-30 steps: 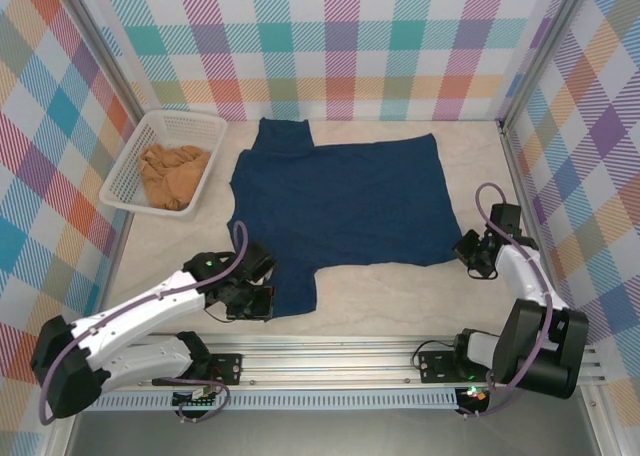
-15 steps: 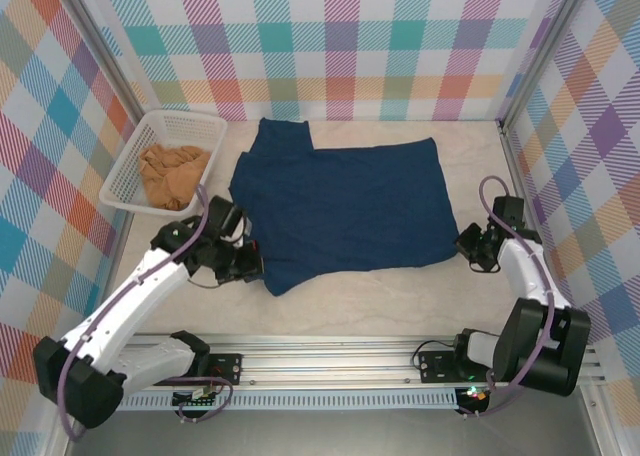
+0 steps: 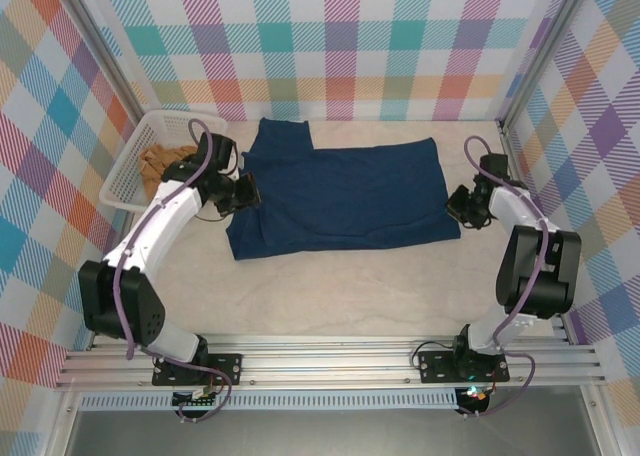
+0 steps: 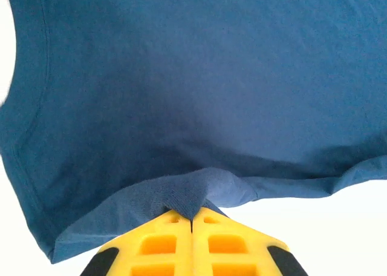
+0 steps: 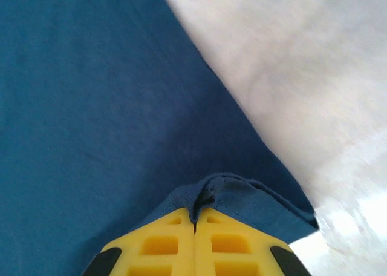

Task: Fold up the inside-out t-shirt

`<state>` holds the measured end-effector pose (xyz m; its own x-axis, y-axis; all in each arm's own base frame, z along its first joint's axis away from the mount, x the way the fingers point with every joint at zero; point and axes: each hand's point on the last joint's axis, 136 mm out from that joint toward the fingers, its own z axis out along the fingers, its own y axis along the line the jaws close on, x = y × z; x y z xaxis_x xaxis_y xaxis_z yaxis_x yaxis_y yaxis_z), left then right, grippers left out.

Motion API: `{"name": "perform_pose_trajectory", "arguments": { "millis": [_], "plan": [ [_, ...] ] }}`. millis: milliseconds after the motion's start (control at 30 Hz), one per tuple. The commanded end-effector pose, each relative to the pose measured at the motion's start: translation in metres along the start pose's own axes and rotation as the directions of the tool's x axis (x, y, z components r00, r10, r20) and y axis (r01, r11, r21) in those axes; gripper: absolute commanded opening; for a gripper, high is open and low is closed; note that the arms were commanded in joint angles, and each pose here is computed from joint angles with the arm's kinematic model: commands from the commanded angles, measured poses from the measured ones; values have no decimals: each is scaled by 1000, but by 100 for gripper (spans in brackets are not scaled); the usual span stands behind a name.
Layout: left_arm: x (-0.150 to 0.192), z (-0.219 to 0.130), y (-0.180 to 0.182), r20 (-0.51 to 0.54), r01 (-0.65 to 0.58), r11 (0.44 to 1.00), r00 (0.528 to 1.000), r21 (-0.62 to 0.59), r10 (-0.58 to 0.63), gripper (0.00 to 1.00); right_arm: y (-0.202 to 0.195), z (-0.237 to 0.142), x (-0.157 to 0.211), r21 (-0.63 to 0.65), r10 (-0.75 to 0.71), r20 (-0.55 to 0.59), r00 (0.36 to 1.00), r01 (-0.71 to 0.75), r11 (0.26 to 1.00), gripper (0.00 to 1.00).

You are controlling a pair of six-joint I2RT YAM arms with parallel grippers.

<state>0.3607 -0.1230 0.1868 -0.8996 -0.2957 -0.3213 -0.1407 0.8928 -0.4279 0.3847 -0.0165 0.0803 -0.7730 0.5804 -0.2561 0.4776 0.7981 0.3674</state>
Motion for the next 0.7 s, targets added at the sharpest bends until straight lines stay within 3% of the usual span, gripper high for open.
{"name": "perform_pose_trajectory", "arguments": {
  "millis": [0, 200, 433, 667],
  "plan": [
    [-24, 7, -1, 28, -9, 1000, 1000, 13, 8, 0, 7, 6, -12, 14, -38, 6, 999, 38, 999, 0],
    [-49, 25, -6, 23, -5, 1000, 1000, 25, 4, 0, 4, 19, -22, 62, -54, 2, 999, 54, 997, 0],
    [-77, 22, -6, 51, 14, 999, 999, 34, -16, 0, 4, 25, -32, 82, -68, 4, 998, 67, 994, 0],
    [-87, 29, 0, 53, 24, 1000, 998, 20, -25, 0, 11, 31, -39, 68, -73, -2, 997, 73, 995, 0]
  ]
}}
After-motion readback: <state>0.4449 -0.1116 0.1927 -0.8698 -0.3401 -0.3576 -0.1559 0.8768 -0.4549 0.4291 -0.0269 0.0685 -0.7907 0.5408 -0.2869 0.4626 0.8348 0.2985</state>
